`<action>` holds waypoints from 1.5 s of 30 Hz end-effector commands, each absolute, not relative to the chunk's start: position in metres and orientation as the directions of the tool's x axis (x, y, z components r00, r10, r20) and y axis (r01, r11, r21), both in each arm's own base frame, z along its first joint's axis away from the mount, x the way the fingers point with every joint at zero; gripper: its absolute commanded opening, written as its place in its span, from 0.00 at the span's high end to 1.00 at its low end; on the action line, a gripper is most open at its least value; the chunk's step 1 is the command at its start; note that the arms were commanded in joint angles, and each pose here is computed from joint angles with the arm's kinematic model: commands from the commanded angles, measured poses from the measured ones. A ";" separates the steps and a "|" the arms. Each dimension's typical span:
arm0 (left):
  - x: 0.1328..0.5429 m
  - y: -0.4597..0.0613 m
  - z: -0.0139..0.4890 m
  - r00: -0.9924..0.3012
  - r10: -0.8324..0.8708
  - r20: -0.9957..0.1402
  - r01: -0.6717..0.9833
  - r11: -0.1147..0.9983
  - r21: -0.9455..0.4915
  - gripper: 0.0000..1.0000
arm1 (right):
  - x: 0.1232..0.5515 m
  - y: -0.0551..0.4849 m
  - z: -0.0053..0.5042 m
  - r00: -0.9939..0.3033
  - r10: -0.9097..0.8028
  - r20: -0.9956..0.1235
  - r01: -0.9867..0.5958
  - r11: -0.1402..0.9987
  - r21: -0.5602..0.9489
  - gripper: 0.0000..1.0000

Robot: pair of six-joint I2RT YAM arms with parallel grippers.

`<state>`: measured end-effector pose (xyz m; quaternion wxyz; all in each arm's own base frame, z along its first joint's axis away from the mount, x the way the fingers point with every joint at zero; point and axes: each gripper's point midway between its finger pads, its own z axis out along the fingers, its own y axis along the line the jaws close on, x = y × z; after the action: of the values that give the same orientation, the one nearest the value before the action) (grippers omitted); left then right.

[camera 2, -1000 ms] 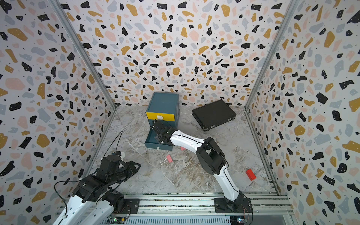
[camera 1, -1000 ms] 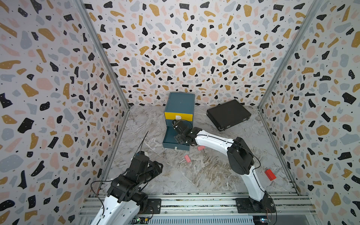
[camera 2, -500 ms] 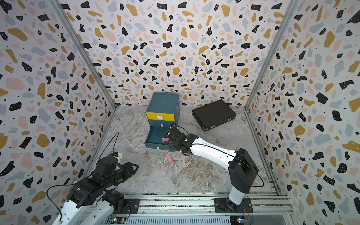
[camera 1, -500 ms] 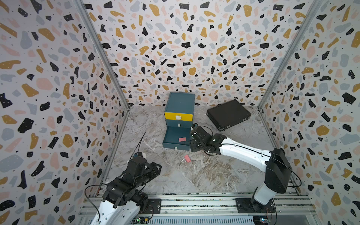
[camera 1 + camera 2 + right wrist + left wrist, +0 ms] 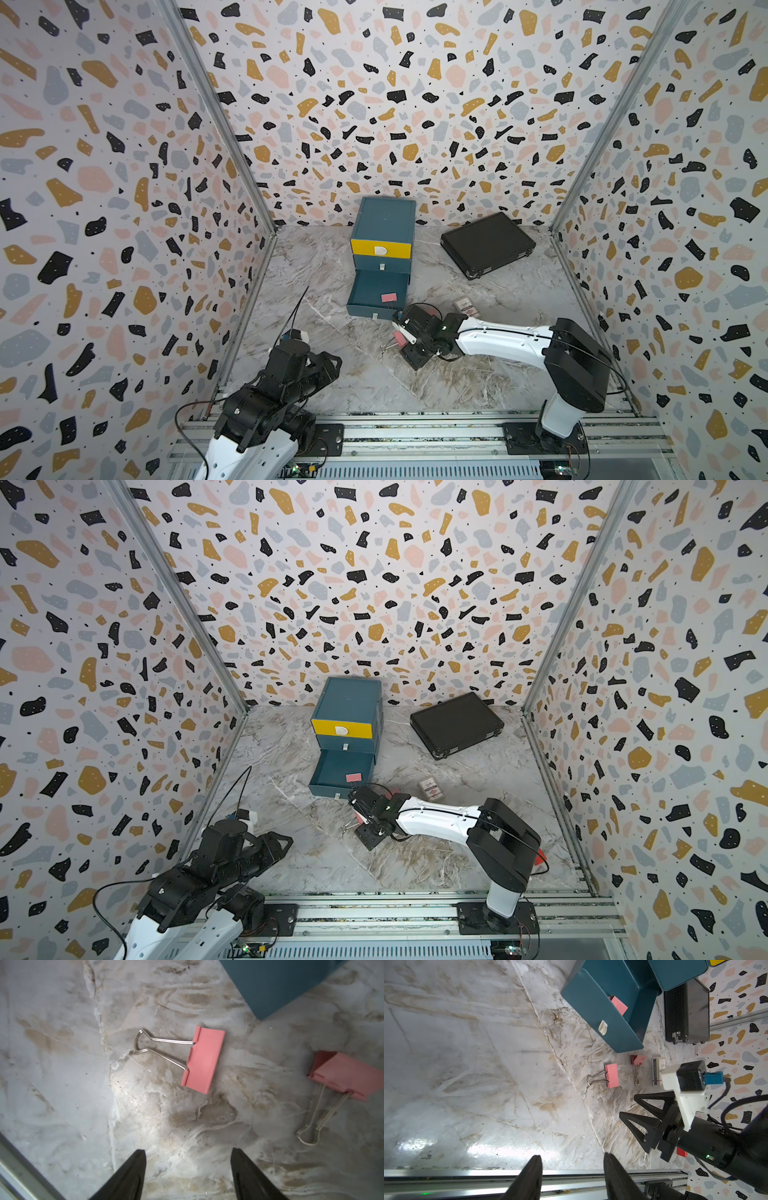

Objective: Put the binder clips in the drawer according to color
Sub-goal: Pick up the binder clip at the center of the board.

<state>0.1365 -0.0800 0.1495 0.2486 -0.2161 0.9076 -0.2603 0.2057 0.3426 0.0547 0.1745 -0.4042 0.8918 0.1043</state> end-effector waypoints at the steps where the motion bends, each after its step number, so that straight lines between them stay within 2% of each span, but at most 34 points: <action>1: 0.136 -0.071 0.165 -0.765 -0.507 -0.398 -0.235 0.794 -0.560 0.48 | 0.213 0.347 0.047 -0.561 -0.735 -0.380 -0.793 0.609 -0.007 0.30; 8: 0.127 -0.062 0.166 -0.767 -0.479 -0.427 -0.224 0.824 -0.521 0.48 | 0.225 0.360 0.031 -0.553 -0.745 -0.372 -0.794 0.607 -0.035 0.32; 14: 0.125 -0.061 0.168 -0.760 -0.484 -0.433 -0.221 0.820 -0.528 0.48 | 0.234 0.368 0.019 -0.571 -0.735 -0.366 -0.777 0.627 -0.048 0.39; 28: 0.126 -0.063 0.173 -0.758 -0.484 -0.437 -0.212 0.817 -0.537 0.48 | 0.245 0.368 0.010 -0.607 -0.706 -0.363 -0.739 0.670 -0.066 0.75; 37: 0.128 -0.065 0.168 -0.765 -0.482 -0.427 -0.215 0.816 -0.537 0.48 | 0.244 0.366 0.030 -0.615 -0.668 -0.419 -0.722 0.690 -0.041 0.82; 45: 0.131 -0.073 0.150 -0.785 -0.484 -0.386 -0.227 0.805 -0.549 0.49 | 0.241 0.357 0.084 -0.610 -0.608 -0.509 -0.699 0.715 -0.016 0.82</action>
<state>0.1252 -0.0675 0.1520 0.2615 -0.1974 0.9155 -0.2336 0.2352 0.3592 0.0446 0.2112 -0.3866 0.8942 0.0798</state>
